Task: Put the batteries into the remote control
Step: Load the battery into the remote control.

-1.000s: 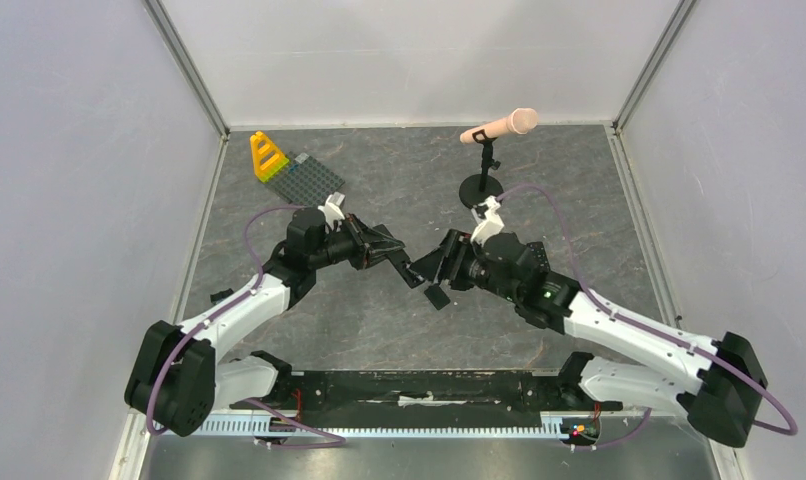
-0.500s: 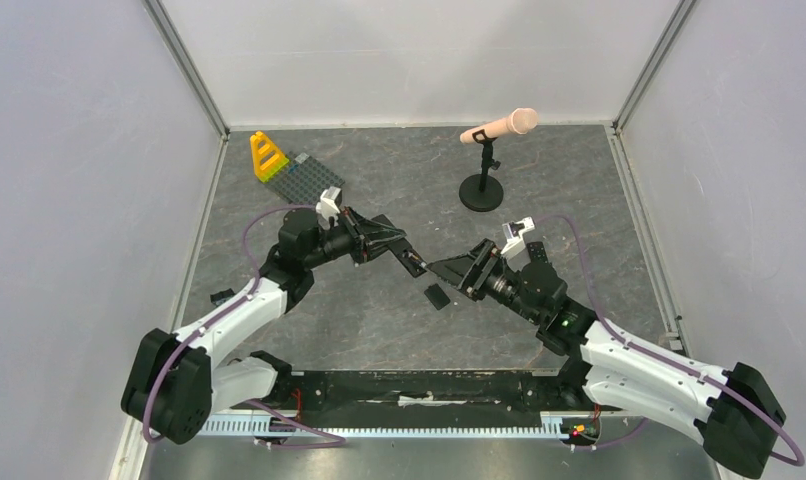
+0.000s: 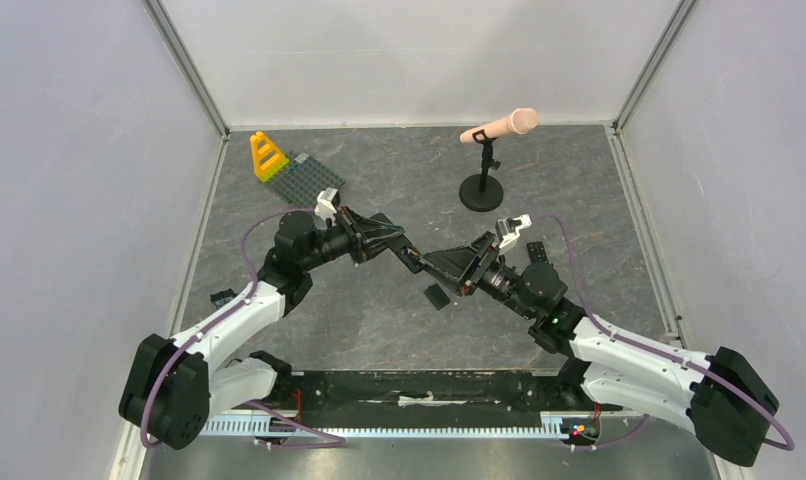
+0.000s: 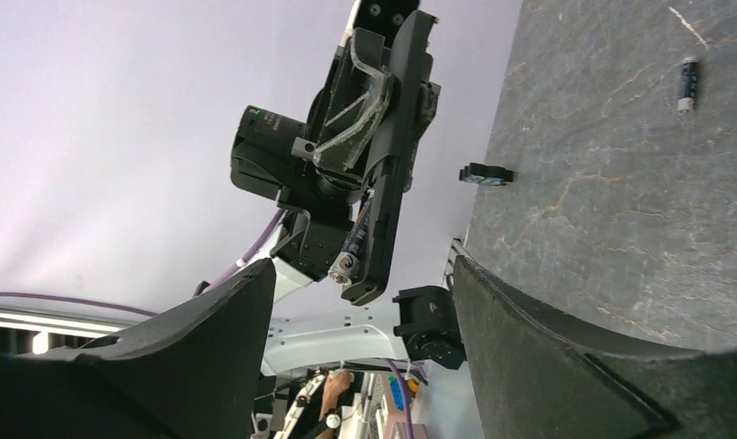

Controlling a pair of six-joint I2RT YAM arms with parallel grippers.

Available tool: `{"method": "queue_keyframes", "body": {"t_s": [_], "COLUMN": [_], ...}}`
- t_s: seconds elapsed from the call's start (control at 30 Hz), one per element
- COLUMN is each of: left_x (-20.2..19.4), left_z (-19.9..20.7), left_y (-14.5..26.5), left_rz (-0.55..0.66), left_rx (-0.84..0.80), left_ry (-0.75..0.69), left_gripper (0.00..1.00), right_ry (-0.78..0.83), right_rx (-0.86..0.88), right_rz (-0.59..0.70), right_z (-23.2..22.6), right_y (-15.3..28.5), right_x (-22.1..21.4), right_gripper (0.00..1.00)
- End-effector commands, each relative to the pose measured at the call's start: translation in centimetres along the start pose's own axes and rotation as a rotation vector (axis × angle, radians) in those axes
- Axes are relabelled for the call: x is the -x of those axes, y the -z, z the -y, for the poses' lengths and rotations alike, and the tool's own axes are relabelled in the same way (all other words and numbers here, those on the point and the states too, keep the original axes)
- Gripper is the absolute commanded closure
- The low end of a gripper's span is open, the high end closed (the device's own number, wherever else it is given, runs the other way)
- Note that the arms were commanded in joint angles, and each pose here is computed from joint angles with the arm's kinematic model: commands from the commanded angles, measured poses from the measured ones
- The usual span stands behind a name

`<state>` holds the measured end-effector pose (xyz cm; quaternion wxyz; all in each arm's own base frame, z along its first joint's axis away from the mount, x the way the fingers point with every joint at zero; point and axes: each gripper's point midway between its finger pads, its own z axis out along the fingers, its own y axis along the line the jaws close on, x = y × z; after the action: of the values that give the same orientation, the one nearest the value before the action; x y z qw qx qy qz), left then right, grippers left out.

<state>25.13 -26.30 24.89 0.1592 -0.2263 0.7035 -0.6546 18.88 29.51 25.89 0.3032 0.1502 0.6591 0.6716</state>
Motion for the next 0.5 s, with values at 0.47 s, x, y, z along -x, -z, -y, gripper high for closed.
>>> {"method": "queue_keyframes", "body": {"t_s": [0.47], "left_x": [-0.8], "left_z": [2.6], "left_y": [0.4], "left_rz": [-0.008], "left_rx": [-0.094], "left_ry": [0.076], "left_gripper": [0.98], "right_ry": [-0.082], "right_rx": [0.109], "right_rz": [0.004], "right_z": [-2.4], "right_y": [-1.5], "right_x": [0.3], "right_gripper": [0.3]}}
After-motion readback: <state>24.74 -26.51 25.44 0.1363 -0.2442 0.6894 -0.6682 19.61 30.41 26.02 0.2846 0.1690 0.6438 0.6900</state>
